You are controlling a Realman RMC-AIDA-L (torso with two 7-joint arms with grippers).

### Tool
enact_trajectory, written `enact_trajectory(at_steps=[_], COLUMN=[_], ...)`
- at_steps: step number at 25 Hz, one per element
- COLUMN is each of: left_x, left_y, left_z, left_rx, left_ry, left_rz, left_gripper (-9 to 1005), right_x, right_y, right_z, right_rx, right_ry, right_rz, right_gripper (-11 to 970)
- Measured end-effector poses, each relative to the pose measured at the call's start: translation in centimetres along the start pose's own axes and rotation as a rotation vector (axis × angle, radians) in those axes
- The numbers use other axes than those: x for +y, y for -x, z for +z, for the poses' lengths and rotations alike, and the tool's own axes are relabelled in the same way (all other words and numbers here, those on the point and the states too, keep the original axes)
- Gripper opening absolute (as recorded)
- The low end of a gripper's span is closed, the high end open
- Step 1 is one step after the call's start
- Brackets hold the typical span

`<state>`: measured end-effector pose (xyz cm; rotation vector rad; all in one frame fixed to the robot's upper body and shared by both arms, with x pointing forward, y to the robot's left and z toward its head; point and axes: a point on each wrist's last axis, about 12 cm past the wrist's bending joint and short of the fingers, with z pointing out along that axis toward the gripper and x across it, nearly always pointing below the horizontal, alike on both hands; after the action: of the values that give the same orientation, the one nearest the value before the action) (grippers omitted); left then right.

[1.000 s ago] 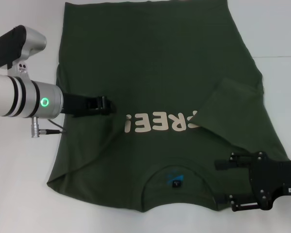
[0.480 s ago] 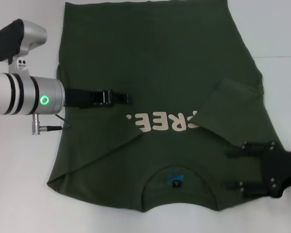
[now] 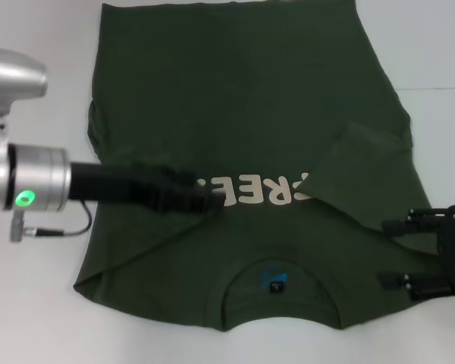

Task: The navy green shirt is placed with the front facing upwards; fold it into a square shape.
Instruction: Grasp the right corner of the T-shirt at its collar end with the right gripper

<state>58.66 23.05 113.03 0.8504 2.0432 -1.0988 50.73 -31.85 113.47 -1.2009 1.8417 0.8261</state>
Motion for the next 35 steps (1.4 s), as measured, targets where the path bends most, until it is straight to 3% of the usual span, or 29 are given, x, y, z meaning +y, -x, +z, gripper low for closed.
enact_trajectory(at_steps=[6,9,15,19,29,35], left_x=[-2.7,-3.2,-3.4,-3.4,-3.4,-3.4], left_y=[-2.2,-2.5,-2.4,-2.2,-1.9,-2.1], left_z=[-1.7,-1.7,-1.6,-1.4,-1.3,-1.3], left_rx=[0.038,0.029,-0.01,-0.025,-0.055,-0.059], left_ry=[-0.252,-0.294,-0.31,-0.312,-0.308,-0.309], left_rz=[0.18,0.195,0.198,0.2,0.214,0.207], left_gripper=[936,937,937,937,936,936], right_x=[0.5,0.3,-1.1,-1.8,-4.6,-5.6], right_y=[0.7,1.1,2.4,2.6,3.0,3.4], right_z=[-1.3,-2.4,-5.6,-6.8,-7.1,-5.5], right_rx=[0.002,0.0,-0.013,0.026,0.397,0.496], right_ry=[-0.003,-0.062,-0.255,-0.326,-0.504,-0.548], right_rz=[-0.036,-0.027,0.139,0.24,0.431,0.484], right_gripper=[823,824,823,823,821,820])
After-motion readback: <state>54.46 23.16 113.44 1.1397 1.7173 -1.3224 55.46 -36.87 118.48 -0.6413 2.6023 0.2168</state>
